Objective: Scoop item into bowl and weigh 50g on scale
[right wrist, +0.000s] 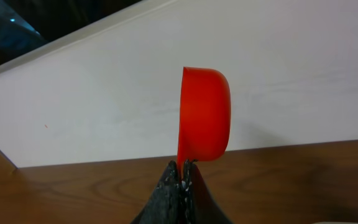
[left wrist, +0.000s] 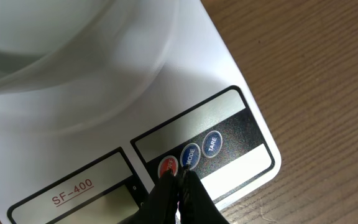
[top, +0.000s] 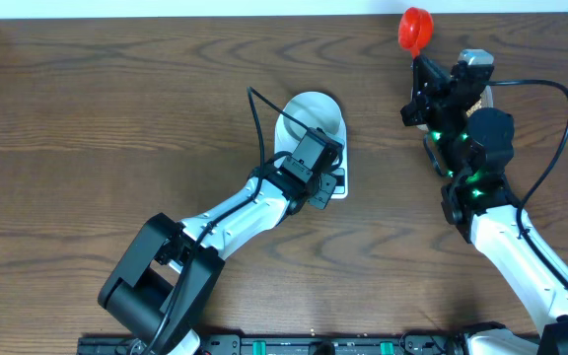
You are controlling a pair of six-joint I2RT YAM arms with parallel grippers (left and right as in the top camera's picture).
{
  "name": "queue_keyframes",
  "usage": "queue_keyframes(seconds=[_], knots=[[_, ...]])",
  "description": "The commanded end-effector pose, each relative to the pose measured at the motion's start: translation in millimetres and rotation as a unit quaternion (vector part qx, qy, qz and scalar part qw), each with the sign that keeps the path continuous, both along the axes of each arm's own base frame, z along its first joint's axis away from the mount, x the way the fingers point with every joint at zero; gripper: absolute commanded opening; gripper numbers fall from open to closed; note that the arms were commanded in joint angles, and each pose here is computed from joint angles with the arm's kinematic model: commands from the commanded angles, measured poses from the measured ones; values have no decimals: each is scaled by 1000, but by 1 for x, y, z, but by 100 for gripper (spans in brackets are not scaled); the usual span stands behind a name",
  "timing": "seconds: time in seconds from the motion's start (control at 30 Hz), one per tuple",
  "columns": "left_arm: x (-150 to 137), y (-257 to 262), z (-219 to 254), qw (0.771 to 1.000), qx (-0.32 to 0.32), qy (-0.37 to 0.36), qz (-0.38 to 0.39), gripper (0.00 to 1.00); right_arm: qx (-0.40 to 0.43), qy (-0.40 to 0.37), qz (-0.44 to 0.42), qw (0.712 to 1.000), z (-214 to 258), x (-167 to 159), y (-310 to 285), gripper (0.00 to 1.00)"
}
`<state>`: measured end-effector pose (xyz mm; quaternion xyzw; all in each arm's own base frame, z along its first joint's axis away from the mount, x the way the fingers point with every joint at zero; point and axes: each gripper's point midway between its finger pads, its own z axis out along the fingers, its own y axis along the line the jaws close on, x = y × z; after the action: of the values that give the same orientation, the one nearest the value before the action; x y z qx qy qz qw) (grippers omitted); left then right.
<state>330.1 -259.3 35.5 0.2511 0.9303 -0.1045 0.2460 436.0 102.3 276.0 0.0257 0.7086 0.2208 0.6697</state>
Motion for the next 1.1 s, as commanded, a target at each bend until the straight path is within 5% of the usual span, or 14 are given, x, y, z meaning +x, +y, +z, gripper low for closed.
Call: queue_keyframes(seconds=[0.0, 1.07], knots=[[-2, -2, -5, 1000, -3, 11, 3, 7, -8, -12, -12, 1000, 10, 4, -6, 1], [15, 10, -24, 998, -18, 27, 61, 7, -8, -7, -12, 1000, 8, 4, -6, 1]])
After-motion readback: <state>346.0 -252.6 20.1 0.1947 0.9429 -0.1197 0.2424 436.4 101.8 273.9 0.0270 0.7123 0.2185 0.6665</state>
